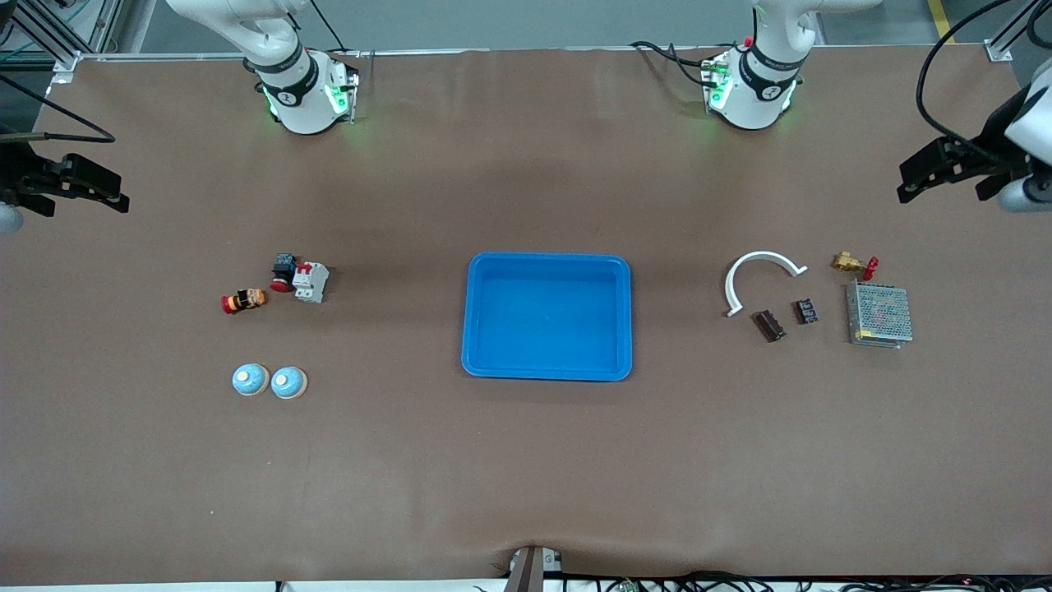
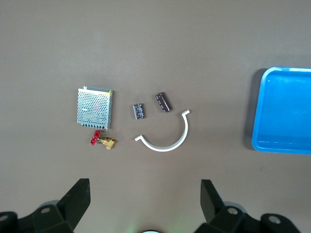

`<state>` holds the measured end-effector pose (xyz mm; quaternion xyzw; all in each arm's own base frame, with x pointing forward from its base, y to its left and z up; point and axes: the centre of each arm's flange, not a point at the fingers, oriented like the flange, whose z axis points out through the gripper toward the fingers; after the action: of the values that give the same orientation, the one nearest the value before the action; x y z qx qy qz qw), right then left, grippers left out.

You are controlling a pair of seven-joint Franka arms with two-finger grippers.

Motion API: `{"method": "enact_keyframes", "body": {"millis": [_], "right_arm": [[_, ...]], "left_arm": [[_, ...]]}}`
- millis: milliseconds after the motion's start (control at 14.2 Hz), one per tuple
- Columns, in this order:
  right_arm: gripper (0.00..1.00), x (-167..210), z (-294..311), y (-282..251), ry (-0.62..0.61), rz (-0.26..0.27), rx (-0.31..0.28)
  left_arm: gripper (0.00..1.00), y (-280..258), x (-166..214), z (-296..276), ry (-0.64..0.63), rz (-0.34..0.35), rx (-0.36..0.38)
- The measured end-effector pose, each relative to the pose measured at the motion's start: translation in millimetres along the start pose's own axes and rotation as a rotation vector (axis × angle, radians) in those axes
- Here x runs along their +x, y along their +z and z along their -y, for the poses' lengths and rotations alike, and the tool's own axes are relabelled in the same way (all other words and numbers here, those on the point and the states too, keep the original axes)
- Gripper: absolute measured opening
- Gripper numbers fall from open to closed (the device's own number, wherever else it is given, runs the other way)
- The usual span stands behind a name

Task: Place electrolytic capacitor and blue bell in tray
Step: 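Move the right gripper to the bells while the left gripper nears capacitors, then grasp a blue bell with the right gripper while the left gripper descends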

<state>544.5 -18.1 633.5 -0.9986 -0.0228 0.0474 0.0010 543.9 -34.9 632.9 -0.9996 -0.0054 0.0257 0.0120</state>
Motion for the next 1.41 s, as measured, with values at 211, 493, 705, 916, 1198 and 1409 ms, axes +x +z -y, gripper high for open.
{"method": "enact_keyframes", "body": {"millis": [211,493,705,916,1198,1409], "right_arm": [[1.00,0.0,0.0,0.1,0.000,0.000,0.000],[1.00,5.7,-0.8,9.0,0.001,0.013,0.000],[1.00,30.8,-1.5,32.6,0.000,-0.004,-0.005],[1.00,68.0,-1.5,76.1,-0.017,-0.012,-0.012],[1.00,104.3,5.5,139.7,-0.054,0.010,-0.018],[1.00,117.0,13.9,162.2,-0.073,0.012,-0.020]], "left_arm": [[1.00,26.1,12.6,0.7,-0.015,0.045,0.028],[1.00,89.5,24.9,-3.0,-0.029,0.044,0.049],[1.00,138.7,26.3,-3.1,-0.083,0.044,0.050],[1.00,166.5,26.9,-3.3,-0.095,0.048,0.049],[1.00,216.6,27.4,19.8,-0.136,0.016,0.039],[1.00,242.8,24.7,37.2,-0.160,0.032,0.036]]}}
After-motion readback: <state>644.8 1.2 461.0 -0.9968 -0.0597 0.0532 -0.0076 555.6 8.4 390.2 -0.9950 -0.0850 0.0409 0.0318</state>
